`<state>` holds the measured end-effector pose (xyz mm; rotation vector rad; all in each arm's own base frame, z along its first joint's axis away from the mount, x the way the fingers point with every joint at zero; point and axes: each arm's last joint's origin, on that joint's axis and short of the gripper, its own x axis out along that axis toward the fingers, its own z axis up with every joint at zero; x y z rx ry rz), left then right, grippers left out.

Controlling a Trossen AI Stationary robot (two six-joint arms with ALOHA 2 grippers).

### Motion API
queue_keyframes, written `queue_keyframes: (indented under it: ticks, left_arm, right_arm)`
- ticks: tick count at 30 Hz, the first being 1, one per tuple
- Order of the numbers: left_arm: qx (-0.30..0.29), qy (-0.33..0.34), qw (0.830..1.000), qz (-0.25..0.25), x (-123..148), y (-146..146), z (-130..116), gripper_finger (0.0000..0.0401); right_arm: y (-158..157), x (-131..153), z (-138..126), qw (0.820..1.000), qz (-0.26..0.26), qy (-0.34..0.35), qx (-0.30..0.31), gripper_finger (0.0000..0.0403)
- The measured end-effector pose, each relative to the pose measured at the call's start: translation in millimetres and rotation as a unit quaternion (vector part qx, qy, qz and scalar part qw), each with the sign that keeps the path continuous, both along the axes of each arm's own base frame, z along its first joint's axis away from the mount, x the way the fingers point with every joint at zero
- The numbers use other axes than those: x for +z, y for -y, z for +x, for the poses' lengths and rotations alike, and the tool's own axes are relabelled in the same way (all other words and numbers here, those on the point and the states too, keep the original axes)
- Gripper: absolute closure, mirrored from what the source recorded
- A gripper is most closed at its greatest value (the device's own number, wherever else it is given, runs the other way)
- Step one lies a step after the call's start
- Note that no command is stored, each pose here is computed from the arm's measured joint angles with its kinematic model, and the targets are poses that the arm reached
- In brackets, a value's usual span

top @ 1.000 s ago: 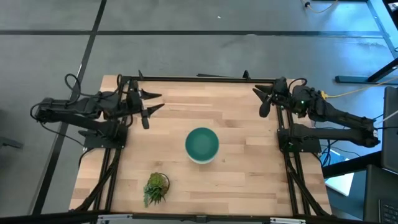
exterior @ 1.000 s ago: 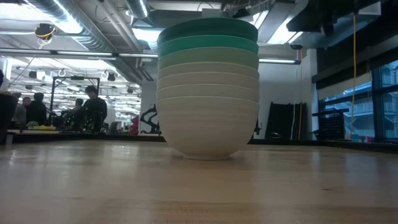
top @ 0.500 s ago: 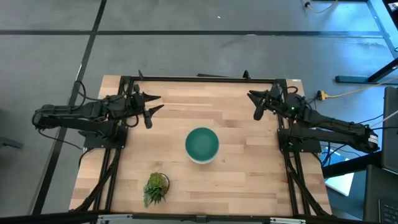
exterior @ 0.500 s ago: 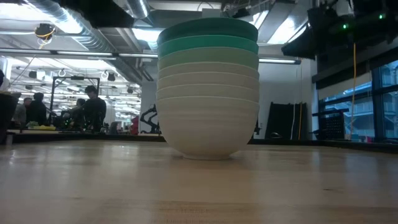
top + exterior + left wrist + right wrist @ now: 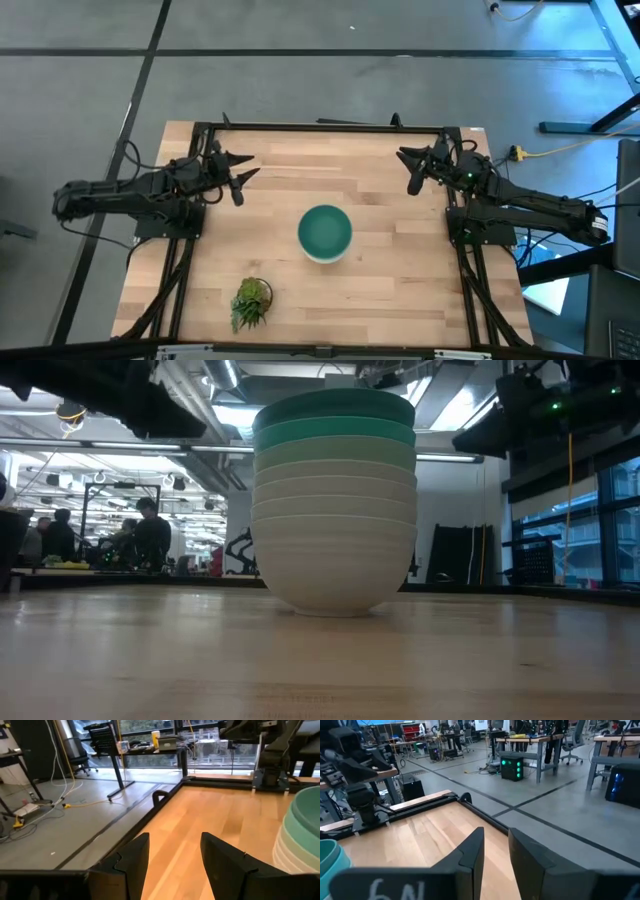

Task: Nest bowls inside each other
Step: Return to Home Position

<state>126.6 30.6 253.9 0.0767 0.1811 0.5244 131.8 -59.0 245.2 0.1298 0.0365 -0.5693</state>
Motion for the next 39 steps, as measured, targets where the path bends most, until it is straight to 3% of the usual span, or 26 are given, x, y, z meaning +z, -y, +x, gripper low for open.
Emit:
queue_keyframes:
  ticks: [14, 31, 39]
  left_arm:
    - [0.005, -0.007, 1.0, -0.005, -23, -5, -10, 0.0228]
    - [0.004, -0.028, 0.999, 0.029, -23, -6, -10, 0.0228]
    - [0.002, -0.035, 0.999, 0.04, -23, -6, -10, 0.0228]
  right_arm:
    - [2, 0, -1, 1.0, -0.01, -0.005, -0.009, 0.0312]
    - [22, -10, 0, 0.998, 0.009, -0.039, -0.058, 0.0312]
    - [22, -9, 1, 0.998, 0.012, -0.03, -0.047, 0.0312]
